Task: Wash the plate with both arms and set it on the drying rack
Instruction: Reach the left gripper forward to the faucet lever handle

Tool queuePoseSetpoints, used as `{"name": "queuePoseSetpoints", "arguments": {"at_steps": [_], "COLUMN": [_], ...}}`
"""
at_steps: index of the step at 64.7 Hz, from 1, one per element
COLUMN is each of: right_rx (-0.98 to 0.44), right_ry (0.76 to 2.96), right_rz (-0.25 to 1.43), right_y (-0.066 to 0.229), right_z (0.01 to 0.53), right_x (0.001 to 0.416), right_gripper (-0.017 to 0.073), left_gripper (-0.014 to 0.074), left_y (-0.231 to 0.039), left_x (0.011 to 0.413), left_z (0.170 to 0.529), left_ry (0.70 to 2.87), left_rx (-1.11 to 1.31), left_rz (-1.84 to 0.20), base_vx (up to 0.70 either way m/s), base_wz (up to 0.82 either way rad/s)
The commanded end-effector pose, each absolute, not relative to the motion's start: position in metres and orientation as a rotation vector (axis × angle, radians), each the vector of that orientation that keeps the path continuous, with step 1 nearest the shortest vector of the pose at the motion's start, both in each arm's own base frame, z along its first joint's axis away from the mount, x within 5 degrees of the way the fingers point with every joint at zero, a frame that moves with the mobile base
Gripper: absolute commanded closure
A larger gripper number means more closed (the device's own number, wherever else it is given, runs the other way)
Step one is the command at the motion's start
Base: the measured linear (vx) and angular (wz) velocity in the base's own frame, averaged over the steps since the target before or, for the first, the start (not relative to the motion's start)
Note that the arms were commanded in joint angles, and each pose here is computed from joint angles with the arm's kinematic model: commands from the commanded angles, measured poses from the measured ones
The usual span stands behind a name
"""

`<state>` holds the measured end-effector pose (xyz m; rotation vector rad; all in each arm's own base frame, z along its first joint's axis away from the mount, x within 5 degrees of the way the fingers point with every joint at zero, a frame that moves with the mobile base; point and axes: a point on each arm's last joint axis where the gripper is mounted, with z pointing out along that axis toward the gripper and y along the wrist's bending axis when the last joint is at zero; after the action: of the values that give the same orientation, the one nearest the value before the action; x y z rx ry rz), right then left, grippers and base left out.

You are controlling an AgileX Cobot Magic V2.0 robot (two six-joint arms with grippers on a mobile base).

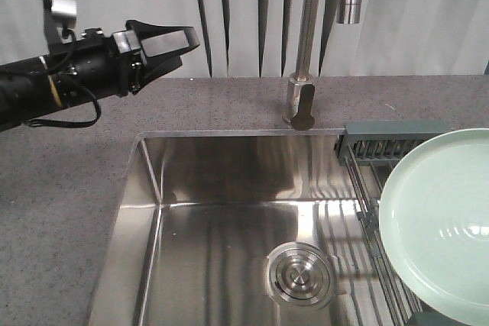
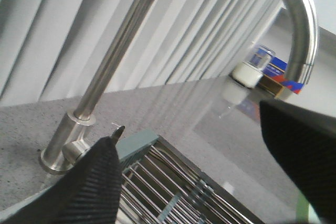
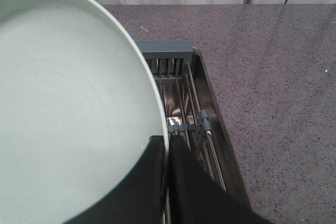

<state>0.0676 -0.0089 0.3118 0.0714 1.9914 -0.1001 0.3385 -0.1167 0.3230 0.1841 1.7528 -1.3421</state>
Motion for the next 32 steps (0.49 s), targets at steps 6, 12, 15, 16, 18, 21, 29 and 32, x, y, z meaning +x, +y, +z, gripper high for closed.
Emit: {"name": "queuePoseSetpoints", "arguments": {"at_steps": [6,12,15,16,18,21,29,32], "right_rx": [0.067,0.067,0.068,0.068,0.068,0.068,0.067,0.067], "right_ry": [1.888,1.888,1.888,1.888,1.888,1.888,1.882,1.881], "right_rz": [-0.113,-0.113,-0.112,-0.112,-0.112,-0.112,-0.112,-0.112], "right_y": [-0.01,-0.01,-0.009,-0.009,-0.009,-0.009,-0.009,-0.009], "right_z": [0.329,0.329,0.329,0.329,0.329,0.329,0.329,0.329], "right_x": [0.07,0.07,0.07,0.07,0.07,0.07,0.07,0.07], "right_gripper": [0.0561,0.0561,0.0561,0.0561,0.0561,0.0561,0.0561,0.0561], "left_gripper": [0.0018,0.0018,0.0018,0.0018,0.0018,0.0018,0.0018,0.0018], "left_y": [-0.136,-0.153,-0.164,-0.167,-0.175,-0.186,-0.21,-0.216], "left_x": [0.373,0.39,0.398,0.4,0.404,0.41,0.423,0.427], "left_z": [0.337,0.331,0.325,0.324,0.322,0.321,0.31,0.308], "left_ry": [1.683,1.68,1.688,1.689,1.689,1.679,1.682,1.678], "left_rx": [0.247,0.282,0.287,0.289,0.301,0.326,0.355,0.359], "left_rz": [-1.522,-1.549,-1.579,-1.587,-1.603,-1.613,-1.623,-1.618], "base_vx": [0.0,0.0,0.0,0.0,0.0,0.0,0.0,0.0], "base_wz": [0.0,0.0,0.0,0.0,0.0,0.0,0.0,0.0]}}
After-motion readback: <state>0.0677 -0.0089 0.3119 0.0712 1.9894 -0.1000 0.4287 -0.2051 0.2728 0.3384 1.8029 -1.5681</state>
